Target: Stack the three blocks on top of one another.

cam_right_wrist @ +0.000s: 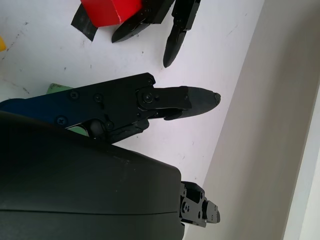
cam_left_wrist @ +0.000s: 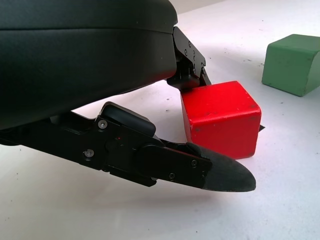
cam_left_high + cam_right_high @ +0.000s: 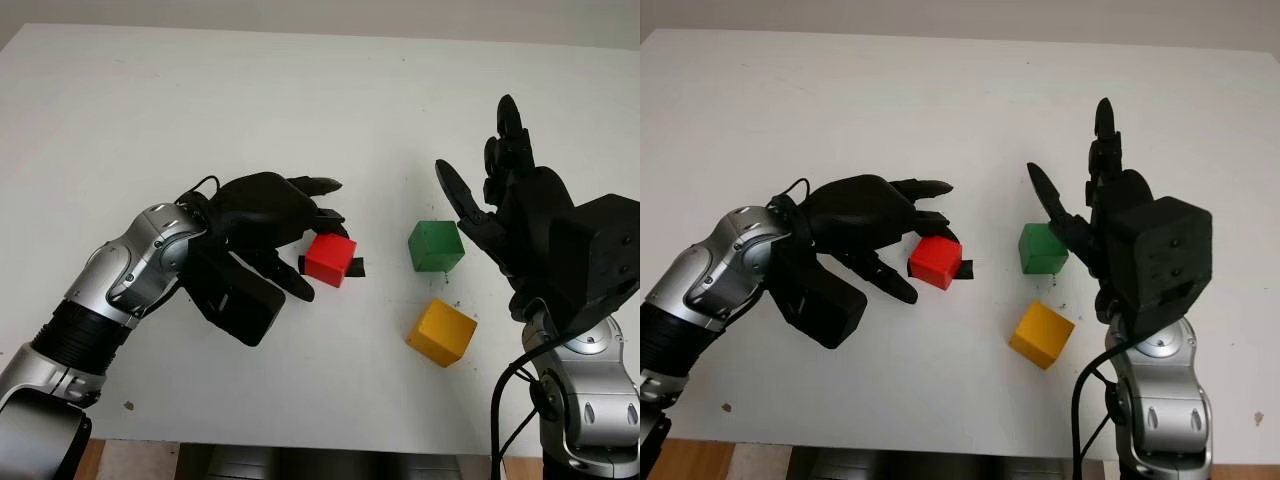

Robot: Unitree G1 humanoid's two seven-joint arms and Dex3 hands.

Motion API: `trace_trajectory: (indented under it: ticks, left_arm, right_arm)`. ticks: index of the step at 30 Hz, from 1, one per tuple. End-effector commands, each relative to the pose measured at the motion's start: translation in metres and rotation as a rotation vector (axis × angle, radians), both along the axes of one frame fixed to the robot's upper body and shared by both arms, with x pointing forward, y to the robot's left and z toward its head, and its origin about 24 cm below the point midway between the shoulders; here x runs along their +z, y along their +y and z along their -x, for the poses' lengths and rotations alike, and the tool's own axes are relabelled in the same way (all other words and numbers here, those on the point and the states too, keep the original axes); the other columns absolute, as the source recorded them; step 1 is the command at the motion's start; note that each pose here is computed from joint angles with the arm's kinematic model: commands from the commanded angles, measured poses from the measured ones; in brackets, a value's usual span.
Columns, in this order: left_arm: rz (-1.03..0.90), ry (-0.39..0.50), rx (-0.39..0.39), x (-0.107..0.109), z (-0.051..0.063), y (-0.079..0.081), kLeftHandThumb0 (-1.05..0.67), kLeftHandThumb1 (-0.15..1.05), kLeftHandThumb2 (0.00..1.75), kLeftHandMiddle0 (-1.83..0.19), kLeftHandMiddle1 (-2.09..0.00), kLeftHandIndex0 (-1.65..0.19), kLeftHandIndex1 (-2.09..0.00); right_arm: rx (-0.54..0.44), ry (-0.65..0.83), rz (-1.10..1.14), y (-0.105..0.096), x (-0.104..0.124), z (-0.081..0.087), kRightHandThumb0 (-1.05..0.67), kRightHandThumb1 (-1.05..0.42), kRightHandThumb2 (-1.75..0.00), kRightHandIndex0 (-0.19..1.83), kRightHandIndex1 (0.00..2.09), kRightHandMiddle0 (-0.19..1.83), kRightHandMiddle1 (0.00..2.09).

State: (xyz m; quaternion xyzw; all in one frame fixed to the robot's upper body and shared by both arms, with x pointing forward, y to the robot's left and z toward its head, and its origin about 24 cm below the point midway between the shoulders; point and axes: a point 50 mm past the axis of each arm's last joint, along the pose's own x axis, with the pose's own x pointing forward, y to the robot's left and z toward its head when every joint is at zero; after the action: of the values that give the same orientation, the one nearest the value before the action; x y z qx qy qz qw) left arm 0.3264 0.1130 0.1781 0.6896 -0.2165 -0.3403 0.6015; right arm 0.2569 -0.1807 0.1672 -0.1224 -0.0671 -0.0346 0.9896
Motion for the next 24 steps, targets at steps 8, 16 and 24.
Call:
trace_trajectory:
  ticks: [8,16,24]
  left_arm:
    - [0.31,-0.014,0.127,0.001,-0.017,0.005,-0.95,1.05,0.37,0.19,0.0,0.19,0.0]
    - [0.791,-0.056,0.261,0.005,-0.04,0.024,-0.86,1.05,0.56,0.19,0.0,0.19,0.0]
    - [1.138,0.155,0.289,-0.005,-0.038,0.045,-0.79,1.05,0.61,0.19,0.0,0.19,0.0]
  right_arm:
    - [-0.014,-0.047,-0.017,-0.007,0.007,0.004,-0.49,-1.05,-0.28,-0.18,0.04,-0.16,0.05]
    - [0.016,-0.096,0.122,-0.026,0.024,0.017,-0.52,-1.0,-0.08,-0.19,0.01,-0.16,0.05]
    - [0.156,-0.041,0.503,-0.044,0.048,0.032,-0.59,-0.86,-0.03,-0.1,0.06,0.0,0.1]
